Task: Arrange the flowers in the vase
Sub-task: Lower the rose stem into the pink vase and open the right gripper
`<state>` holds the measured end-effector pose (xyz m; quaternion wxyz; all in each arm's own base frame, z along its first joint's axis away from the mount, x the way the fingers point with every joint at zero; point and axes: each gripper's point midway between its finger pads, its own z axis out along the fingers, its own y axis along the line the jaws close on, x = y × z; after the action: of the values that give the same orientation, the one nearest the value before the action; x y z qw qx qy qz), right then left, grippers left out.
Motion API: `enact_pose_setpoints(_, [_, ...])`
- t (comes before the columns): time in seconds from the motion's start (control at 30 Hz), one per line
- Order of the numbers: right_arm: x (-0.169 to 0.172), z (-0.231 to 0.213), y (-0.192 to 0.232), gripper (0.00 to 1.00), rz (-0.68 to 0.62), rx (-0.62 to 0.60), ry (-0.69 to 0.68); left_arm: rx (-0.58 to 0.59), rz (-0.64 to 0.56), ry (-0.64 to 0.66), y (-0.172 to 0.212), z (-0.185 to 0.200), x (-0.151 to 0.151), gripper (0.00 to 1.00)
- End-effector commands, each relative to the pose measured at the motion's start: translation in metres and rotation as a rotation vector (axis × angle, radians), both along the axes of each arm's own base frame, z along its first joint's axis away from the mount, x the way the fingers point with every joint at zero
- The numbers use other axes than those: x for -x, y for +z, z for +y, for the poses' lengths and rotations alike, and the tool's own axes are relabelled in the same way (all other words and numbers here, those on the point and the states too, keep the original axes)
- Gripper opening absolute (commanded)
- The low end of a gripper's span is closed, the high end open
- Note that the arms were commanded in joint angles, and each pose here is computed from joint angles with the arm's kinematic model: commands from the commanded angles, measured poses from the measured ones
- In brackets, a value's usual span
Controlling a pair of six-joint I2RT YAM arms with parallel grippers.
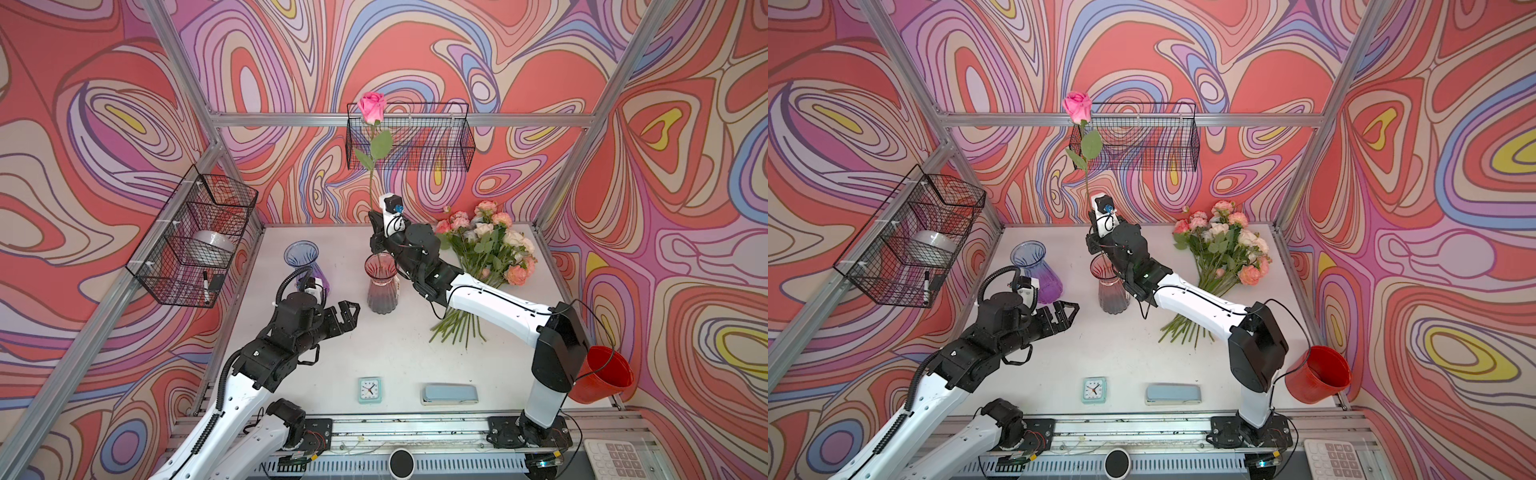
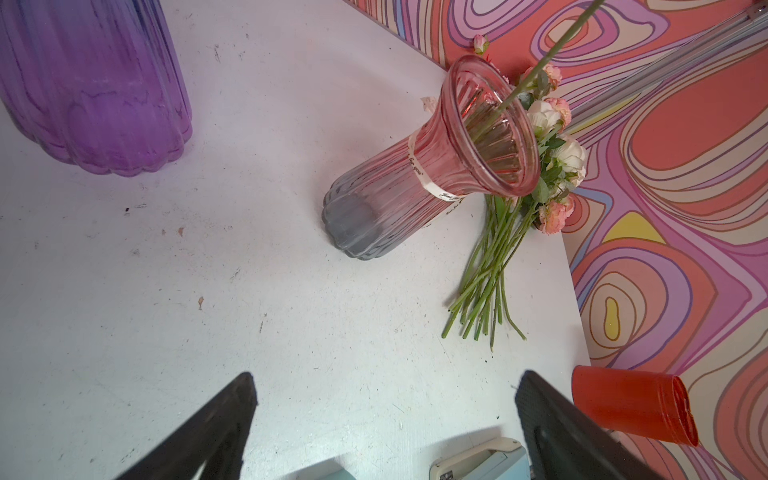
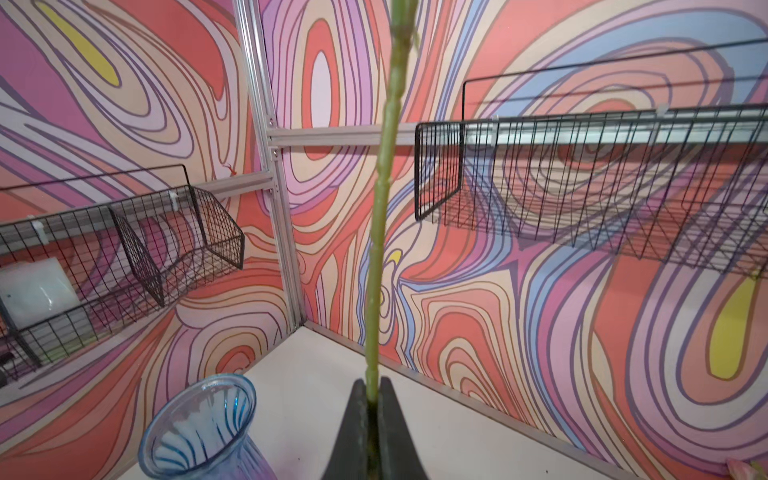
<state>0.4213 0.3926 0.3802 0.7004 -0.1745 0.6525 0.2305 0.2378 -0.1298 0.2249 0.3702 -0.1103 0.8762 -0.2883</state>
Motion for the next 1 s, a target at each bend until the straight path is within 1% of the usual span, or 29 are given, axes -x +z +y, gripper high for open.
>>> enact_pose_setpoints(0.0, [0.003,-0.001,-0.022,0.0,0.037,-0.008,0.003,0.001,-0.007,-0.011,0.005,-0.002,0.001,1.0])
enact_pose_setpoints(0.07, [0.006,-0.003,-0.032,0.05,0.064,-0.008,0.006,0.002,-0.009,-0.017,0.006,-0.003,0.001,1.0])
enact_pose_setpoints(0.17, [0.01,-0.002,-0.049,0.2,0.113,0.007,0.028,0.006,-0.009,-0.019,0.006,-0.004,0.0,1.0])
enact_pose_setpoints(0.2, [0.017,-0.008,-0.036,0.27,0.107,-0.013,0.035,0.008,-0.009,-0.021,0.006,-0.004,0.0,1.0])
enact_pose_setpoints(0.27, [0.022,-0.012,-0.037,0.39,0.127,-0.018,0.04,0.013,-0.009,-0.024,0.007,-0.006,-0.001,1.0])
enact_pose_setpoints(0.3, [0.024,-0.014,-0.038,0.43,0.139,-0.019,0.041,0.018,-0.01,-0.028,0.008,-0.007,-0.001,1.0])
enact_pose_setpoints(0.37, [0.029,-0.021,-0.038,0.47,0.161,-0.026,0.037,0.025,-0.014,-0.034,0.01,-0.008,-0.001,1.0])
enact_pose_setpoints(0.53, [0.052,-0.047,-0.035,0.51,0.233,-0.079,0.026,0.03,-0.029,-0.047,0.014,-0.01,-0.001,1.0])
enact_pose_setpoints(0.63, [0.065,-0.069,-0.043,0.52,0.321,-0.09,-0.015,0.036,-0.027,-0.05,0.012,-0.012,-0.002,1.0])
enact_pose_setpoints(0.77, [0.073,-0.114,-0.077,0.54,0.484,-0.072,-0.146,0.047,-0.015,-0.059,0.004,-0.015,-0.003,1.0])
enact_pose_setpoints(0.87, [0.069,-0.159,-0.119,0.54,0.658,-0.117,-0.222,0.051,0.0,-0.064,-0.004,-0.017,-0.003,1.0])
enact_pose_setpoints(0.97, [0.064,-0.21,-0.163,0.51,0.805,-0.17,-0.337,0.051,0.011,-0.071,-0.011,-0.019,-0.003,1.0])
